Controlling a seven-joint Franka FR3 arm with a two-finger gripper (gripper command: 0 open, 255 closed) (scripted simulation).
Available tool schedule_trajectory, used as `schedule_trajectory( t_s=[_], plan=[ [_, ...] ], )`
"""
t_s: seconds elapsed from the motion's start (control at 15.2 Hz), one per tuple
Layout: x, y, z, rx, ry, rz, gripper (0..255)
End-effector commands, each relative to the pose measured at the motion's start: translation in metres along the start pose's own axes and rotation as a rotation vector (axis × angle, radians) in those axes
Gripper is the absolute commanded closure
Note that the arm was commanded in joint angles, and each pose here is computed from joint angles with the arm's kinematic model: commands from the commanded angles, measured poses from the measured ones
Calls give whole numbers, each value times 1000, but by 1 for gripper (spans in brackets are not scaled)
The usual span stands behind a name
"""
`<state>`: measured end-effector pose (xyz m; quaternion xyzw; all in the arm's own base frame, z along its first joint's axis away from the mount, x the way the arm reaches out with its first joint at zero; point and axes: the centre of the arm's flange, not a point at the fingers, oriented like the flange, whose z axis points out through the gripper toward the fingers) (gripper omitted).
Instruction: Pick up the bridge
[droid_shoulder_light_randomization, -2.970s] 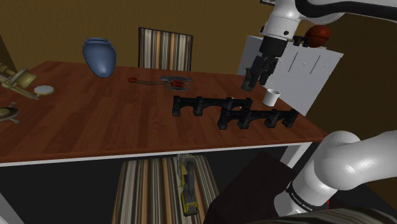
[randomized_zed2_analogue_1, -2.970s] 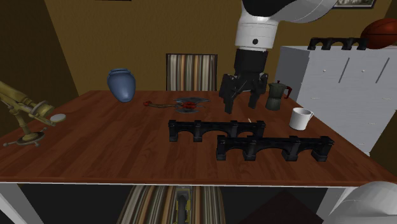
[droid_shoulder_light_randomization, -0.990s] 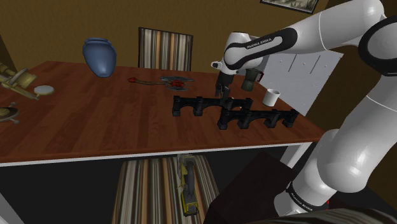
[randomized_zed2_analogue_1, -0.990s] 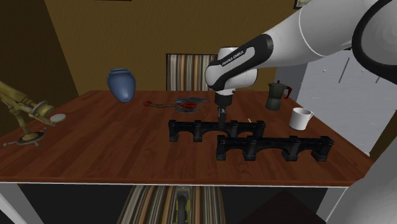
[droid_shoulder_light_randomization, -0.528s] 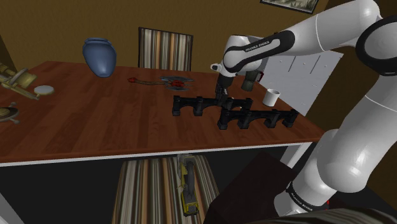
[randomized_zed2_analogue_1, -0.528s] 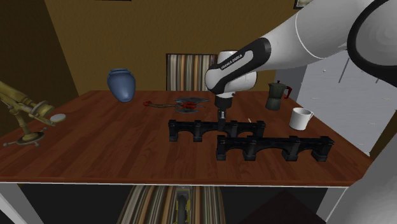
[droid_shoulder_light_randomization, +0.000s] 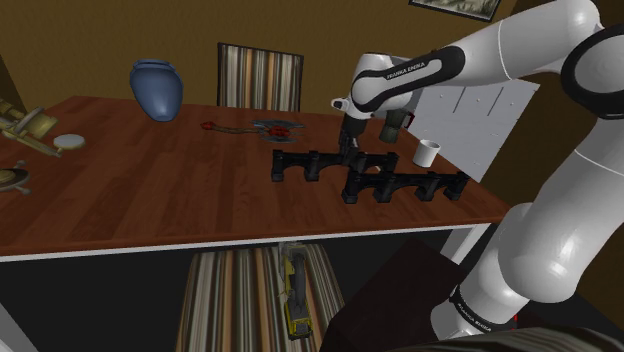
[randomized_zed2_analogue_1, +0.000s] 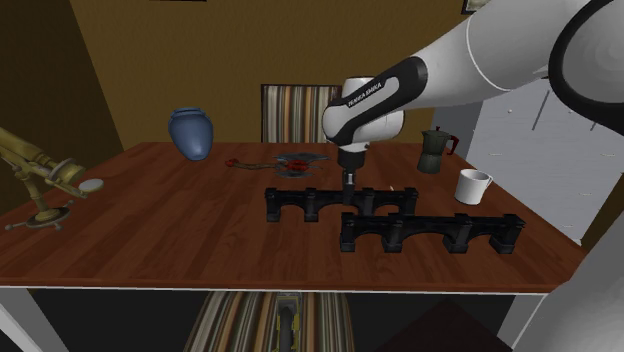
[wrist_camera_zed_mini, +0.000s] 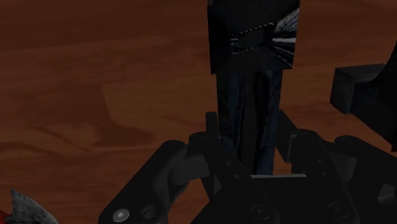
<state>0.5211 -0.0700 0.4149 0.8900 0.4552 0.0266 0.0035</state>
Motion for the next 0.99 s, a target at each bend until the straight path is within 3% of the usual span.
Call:
schedule_trajectory(
  t_s=[0.0, 0.92],
  plan=[
    [1, 0, -10, 0, 1, 0, 255],
    [4, 2, -74, 0, 1, 0, 255]
  ],
)
